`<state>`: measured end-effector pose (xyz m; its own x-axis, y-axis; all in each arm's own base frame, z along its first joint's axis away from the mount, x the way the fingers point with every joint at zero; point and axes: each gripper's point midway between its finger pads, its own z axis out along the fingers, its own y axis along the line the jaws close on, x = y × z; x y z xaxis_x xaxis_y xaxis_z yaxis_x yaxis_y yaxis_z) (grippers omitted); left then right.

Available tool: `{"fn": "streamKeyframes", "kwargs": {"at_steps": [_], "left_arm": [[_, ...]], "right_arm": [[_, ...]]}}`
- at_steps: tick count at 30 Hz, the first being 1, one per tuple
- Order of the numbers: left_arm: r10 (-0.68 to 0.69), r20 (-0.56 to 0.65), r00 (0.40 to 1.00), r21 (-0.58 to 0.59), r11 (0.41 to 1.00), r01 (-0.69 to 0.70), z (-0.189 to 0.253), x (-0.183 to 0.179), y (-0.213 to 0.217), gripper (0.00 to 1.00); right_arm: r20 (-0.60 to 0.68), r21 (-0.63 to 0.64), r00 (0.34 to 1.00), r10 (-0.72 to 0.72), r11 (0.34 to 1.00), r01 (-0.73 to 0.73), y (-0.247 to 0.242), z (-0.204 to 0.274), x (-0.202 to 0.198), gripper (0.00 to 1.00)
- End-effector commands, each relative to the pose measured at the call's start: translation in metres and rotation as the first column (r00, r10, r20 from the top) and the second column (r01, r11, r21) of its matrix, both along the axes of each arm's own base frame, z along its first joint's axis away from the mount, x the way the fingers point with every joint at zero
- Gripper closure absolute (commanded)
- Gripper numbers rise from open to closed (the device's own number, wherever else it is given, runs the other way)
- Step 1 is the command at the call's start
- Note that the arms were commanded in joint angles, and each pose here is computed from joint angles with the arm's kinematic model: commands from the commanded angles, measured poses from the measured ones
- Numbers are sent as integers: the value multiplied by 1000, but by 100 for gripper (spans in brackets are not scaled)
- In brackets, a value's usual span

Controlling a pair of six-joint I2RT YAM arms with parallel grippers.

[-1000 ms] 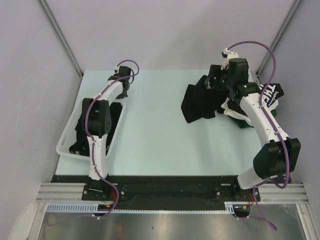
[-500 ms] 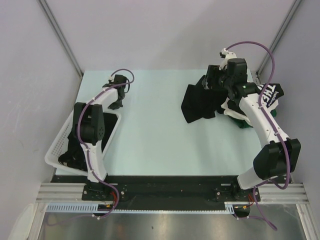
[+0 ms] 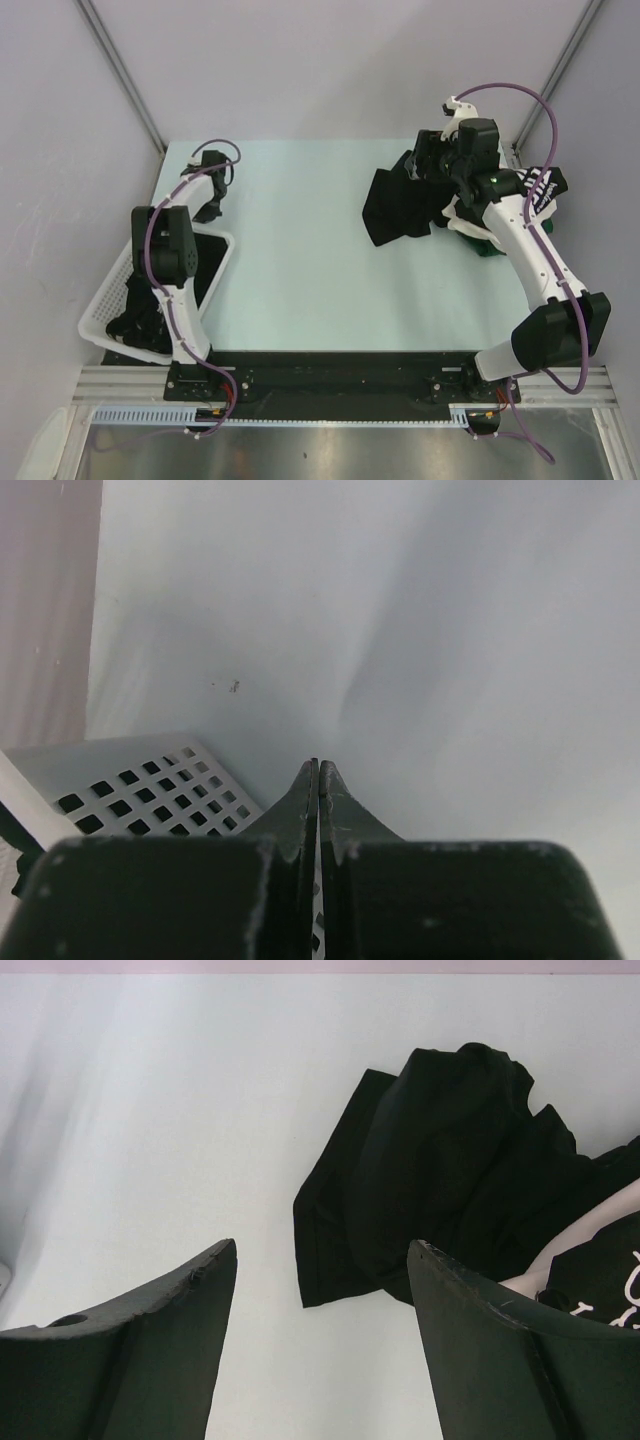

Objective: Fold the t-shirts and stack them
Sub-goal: Move the tshirt to the center of the board

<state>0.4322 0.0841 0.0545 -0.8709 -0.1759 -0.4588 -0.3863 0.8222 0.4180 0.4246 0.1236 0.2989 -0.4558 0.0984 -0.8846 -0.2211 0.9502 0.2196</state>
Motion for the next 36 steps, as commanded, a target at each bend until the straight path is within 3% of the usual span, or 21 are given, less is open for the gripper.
{"fn": "streamKeyframes", "kwargs": {"at_steps": [1, 5, 9, 10, 16, 17, 19, 26, 30, 36], "left_arm": [[81, -19, 997, 38, 996, -80, 14, -25, 28, 100], [40, 44, 998, -9, 999, -39, 26, -17, 22, 100], [-75, 230, 970, -147, 983, 110, 63, 9, -11, 100], [-132, 262, 956, -210, 959, 190, 66, 13, -28, 100], [-270, 495, 825, -286, 846, 449, 130, 34, -83, 88], [-317, 510, 800, -307, 801, 513, 135, 34, -108, 84], [-334, 497, 801, -316, 790, 525, 140, 30, -116, 78], [-399, 369, 840, -340, 783, 521, 115, -12, -133, 75], [-384, 288, 877, -308, 830, 465, 97, -52, -122, 70], [-334, 284, 899, -277, 869, 410, 103, -99, -106, 64]], "right_arm": [[51, -1, 999, 2, 1000, -2, 0, 16, -5, 26], [49, 5, 999, 4, 1000, -5, 2, 16, -4, 26], [47, 10, 999, 15, 1000, -15, 6, 14, -2, 26], [48, 15, 999, 18, 1000, -18, 7, 14, -2, 26], [43, 16, 999, 20, 1000, -21, 9, 11, 0, 26], [40, 18, 999, 19, 1000, -20, 9, 11, 0, 25], [39, 16, 999, 20, 1000, -20, 9, 10, 1, 25], [38, 21, 999, 11, 1000, -12, 6, 9, 3, 25], [40, 33, 999, 10, 999, -12, 5, 10, 5, 25], [42, 60, 999, 19, 998, -22, 9, 10, 8, 25]]}}
